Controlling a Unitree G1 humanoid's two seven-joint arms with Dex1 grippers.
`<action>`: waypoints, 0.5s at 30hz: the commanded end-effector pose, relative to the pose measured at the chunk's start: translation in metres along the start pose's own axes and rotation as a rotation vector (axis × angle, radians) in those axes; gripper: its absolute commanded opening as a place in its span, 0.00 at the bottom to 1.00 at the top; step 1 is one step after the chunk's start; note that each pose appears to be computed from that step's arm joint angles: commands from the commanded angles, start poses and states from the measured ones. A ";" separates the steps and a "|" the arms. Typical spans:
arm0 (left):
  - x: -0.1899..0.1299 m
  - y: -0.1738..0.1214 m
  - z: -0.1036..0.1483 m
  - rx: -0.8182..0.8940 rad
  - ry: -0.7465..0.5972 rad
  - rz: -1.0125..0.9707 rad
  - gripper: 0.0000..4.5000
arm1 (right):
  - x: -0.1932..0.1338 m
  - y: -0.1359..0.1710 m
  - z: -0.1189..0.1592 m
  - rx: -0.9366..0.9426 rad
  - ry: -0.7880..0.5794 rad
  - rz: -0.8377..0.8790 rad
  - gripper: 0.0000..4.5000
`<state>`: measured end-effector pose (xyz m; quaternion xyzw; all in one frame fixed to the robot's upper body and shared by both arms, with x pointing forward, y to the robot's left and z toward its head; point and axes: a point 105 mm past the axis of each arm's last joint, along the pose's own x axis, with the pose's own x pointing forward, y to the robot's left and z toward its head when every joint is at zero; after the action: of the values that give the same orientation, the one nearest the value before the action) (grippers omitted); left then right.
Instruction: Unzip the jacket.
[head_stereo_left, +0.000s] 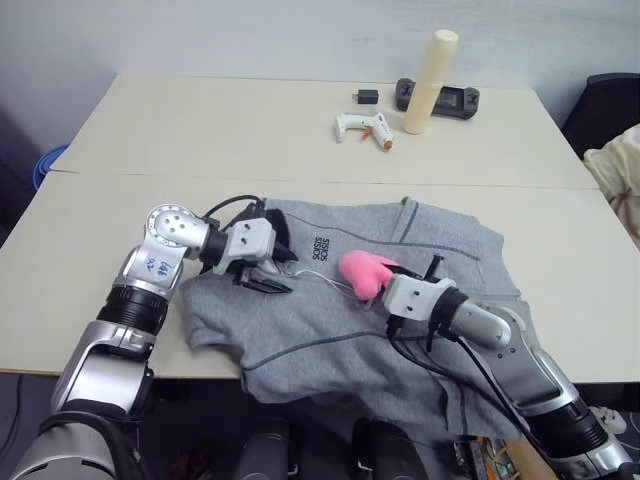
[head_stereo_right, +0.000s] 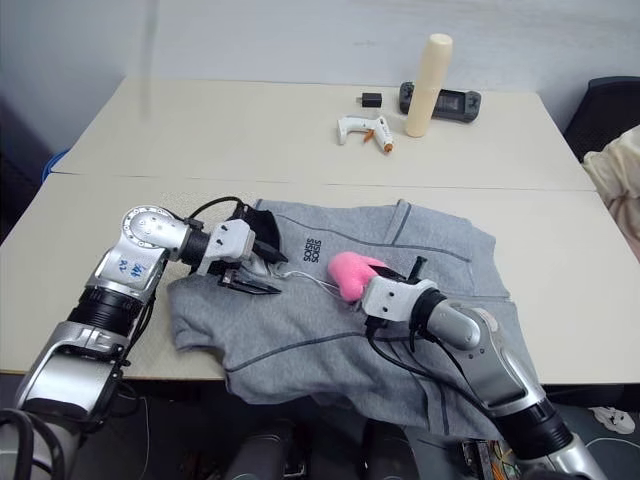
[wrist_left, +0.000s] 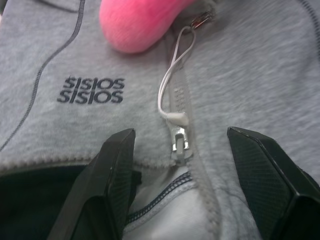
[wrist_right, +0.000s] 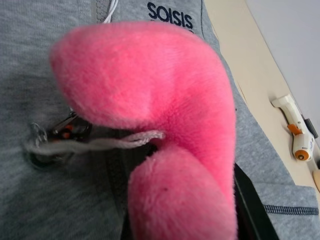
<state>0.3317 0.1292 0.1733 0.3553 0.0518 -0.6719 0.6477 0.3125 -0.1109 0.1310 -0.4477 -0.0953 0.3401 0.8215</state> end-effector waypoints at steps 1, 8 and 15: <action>-0.022 -0.010 0.031 0.040 -0.071 -0.029 0.68 | -0.006 -0.013 0.006 -0.011 -0.012 -0.058 0.03; -0.007 0.017 0.027 0.099 -0.013 0.026 0.64 | -0.005 -0.016 0.007 -0.008 -0.014 -0.066 0.03; 0.020 0.020 0.006 0.093 0.042 -0.063 0.24 | -0.005 -0.019 0.010 -0.012 -0.018 -0.070 0.03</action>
<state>0.3486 0.1077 0.1732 0.3780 0.0458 -0.6833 0.6230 0.3148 -0.1148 0.1335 -0.4419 -0.0904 0.3280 0.8301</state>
